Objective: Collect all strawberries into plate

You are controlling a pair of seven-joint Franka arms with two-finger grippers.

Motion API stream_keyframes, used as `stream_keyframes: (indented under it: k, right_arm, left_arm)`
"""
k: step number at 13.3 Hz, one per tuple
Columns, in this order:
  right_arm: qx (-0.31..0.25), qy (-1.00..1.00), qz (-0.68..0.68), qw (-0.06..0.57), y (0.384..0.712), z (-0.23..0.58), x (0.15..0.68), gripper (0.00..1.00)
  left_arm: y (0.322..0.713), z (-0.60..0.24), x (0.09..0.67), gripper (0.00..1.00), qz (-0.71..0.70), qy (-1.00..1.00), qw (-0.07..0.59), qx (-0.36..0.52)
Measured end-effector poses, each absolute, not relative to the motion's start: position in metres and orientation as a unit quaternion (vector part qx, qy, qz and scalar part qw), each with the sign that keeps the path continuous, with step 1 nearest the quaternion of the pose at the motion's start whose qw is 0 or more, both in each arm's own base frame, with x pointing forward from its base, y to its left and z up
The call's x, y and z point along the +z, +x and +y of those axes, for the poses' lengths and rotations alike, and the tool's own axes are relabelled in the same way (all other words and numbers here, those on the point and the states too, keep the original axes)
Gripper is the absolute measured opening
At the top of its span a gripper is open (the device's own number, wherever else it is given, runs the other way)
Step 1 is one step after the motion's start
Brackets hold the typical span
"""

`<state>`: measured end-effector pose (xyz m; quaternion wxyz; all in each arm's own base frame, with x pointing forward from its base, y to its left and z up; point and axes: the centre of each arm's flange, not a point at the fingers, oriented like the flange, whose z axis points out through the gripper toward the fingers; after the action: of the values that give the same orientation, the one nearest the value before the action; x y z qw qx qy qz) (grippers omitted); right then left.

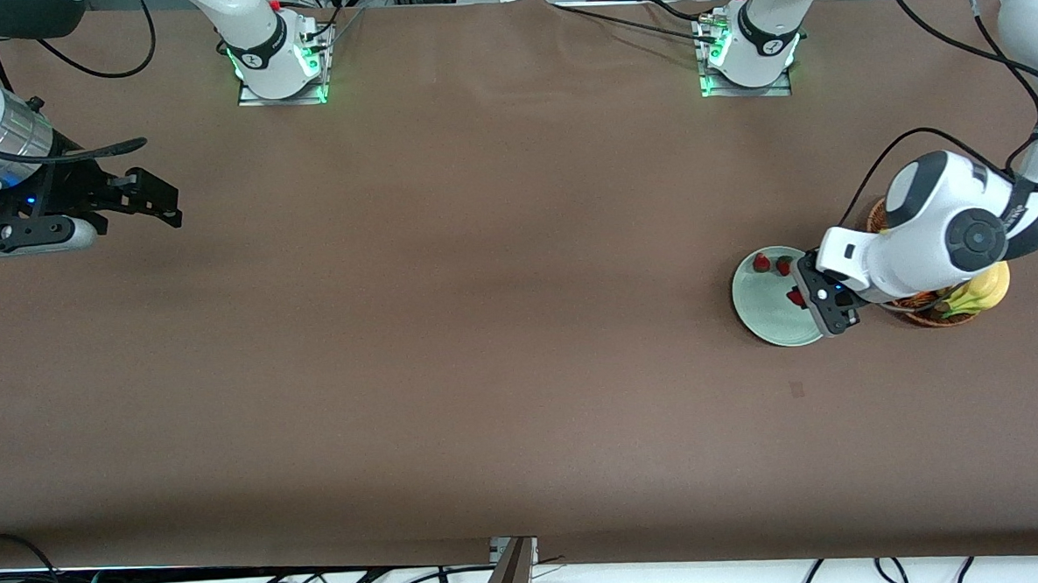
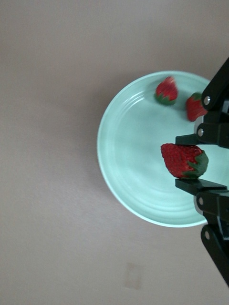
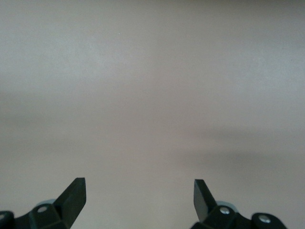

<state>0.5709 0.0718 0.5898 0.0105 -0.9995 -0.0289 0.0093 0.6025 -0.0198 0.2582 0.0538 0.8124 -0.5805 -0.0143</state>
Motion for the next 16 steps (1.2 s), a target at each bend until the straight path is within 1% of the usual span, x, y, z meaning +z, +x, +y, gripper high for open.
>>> stream_keyframes:
  k: [2, 4, 5, 6, 7, 9, 11, 16]
  right_arm:
    - [0.009, -0.999, -0.029, 0.011, 0.571, 0.072, 0.59, 1.0]
    - [0.009, -0.999, -0.029, 0.011, 0.571, 0.072, 0.59, 1.0]
    - [0.009, -0.999, -0.029, 0.011, 0.571, 0.072, 0.59, 1.0]
    - [0.009, -0.999, -0.029, 0.011, 0.571, 0.072, 0.59, 1.0]
    - [0.009, -0.999, -0.029, 0.011, 0.571, 0.072, 0.59, 1.0]
    - [0.009, -0.999, -0.029, 0.011, 0.571, 0.072, 0.59, 1.0]
    - [0.009, -0.999, -0.029, 0.011, 0.571, 0.072, 0.59, 1.0]
    - [0.003, -1.0, -0.028, 0.011, 0.572, 0.072, 0.595, 1.0]
  left_arm:
    - [0.589, -0.024, 0.229, 0.32, -0.593, 0.803, 0.05, 0.006]
    - [0.582, -0.021, 0.213, 0.32, -0.597, 0.8, 0.051, 0.011]
    - [0.581, -0.021, 0.212, 0.38, -0.598, 0.8, 0.051, 0.012]
    - [0.582, -0.022, 0.213, 0.49, -0.598, 0.799, 0.051, 0.013]
    - [0.582, -0.022, 0.213, 0.57, -0.599, 0.799, 0.05, 0.014]
    - [0.583, -0.024, 0.22, 0.79, -0.6, 0.798, 0.049, 0.019]
    - [0.586, -0.03, 0.247, 1.0, -0.594, 0.802, 0.06, 0.016]
    - [0.602, -0.026, 0.341, 1.0, -0.514, 0.851, 0.095, -0.051]
